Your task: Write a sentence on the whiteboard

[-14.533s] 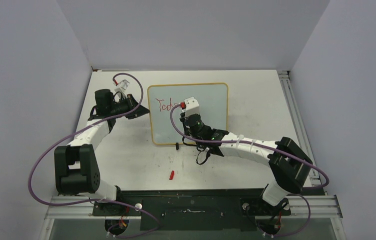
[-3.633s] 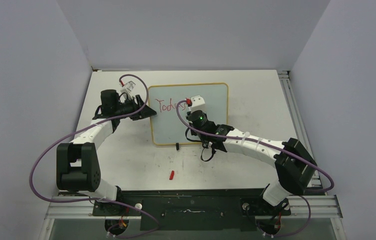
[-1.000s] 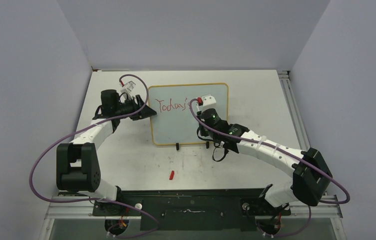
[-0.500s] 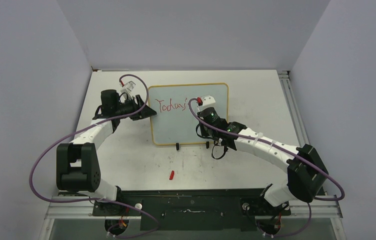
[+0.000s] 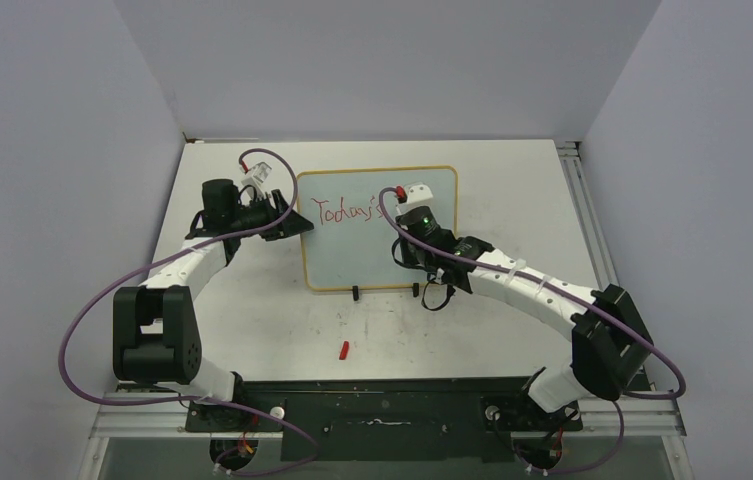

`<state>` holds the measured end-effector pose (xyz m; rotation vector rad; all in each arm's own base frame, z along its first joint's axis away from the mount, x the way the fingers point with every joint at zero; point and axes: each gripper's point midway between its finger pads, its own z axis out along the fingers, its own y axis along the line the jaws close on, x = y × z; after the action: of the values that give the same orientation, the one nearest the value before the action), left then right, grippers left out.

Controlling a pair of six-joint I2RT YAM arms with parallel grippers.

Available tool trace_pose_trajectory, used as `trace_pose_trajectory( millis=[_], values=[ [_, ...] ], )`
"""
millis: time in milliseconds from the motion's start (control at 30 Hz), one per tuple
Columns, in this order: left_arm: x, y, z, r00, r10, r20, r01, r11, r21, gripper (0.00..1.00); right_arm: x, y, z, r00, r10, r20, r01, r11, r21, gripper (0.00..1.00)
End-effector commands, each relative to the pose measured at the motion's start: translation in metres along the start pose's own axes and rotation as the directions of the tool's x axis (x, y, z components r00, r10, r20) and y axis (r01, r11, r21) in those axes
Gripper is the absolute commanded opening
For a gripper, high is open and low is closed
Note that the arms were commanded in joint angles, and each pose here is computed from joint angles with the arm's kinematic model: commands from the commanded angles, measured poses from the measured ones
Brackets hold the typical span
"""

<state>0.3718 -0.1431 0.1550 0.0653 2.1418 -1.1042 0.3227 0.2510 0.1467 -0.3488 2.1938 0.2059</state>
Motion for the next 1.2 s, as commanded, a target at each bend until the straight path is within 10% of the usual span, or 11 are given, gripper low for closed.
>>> trace_pose_trajectory(
  millis=[0, 1167],
  values=[
    [-0.013, -0.021, -0.005, 0.996, 0.074, 0.04, -0.076, 0.996, 0.046, 0.43, -0.017, 0.0, 0.003, 1.0, 0.008, 0.026, -0.008, 1.0, -0.002, 0.05],
    [-0.013, -0.022, -0.006, 0.996, 0.076, 0.041, -0.078, 0.996, 0.047, 0.43, -0.013, -0.008, -0.021, 0.998, 0.049, 0.046, -0.05, 0.999, 0.003, 0.05]
  ],
)
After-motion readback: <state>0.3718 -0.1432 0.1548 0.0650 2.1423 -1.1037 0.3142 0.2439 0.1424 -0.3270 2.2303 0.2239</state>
